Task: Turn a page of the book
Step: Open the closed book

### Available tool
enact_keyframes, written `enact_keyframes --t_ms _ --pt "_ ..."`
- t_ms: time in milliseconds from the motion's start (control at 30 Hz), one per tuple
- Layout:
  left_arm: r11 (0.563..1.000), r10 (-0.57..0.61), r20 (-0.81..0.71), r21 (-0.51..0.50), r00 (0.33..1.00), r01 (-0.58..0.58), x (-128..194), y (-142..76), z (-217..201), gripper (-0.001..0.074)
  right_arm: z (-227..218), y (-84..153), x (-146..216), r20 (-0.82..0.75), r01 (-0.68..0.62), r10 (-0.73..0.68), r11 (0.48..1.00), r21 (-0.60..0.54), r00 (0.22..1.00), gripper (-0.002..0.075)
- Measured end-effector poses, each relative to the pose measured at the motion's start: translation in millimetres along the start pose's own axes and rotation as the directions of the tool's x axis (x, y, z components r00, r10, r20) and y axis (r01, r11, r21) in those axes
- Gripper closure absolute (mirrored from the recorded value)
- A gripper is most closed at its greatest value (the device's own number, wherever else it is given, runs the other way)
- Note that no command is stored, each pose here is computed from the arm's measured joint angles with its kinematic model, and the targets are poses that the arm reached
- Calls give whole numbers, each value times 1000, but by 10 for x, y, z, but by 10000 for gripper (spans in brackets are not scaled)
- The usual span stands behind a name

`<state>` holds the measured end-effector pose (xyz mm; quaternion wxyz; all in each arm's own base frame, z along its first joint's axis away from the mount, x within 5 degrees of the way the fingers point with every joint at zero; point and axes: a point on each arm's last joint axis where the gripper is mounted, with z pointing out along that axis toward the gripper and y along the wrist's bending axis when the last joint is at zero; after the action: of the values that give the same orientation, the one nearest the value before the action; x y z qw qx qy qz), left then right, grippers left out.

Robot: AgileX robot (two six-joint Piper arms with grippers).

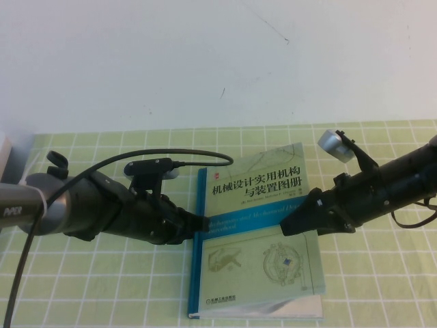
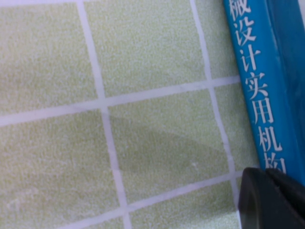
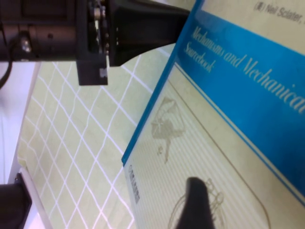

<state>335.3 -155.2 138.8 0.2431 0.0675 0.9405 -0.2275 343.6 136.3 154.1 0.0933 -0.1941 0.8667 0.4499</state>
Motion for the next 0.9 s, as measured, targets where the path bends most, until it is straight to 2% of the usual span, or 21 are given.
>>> enact_keyframes --t_ms 900 --pt "1000 -2 2 -1 1000 2 -2 1 0 738 24 8 0 -48 -6 8 999 47 999 230"
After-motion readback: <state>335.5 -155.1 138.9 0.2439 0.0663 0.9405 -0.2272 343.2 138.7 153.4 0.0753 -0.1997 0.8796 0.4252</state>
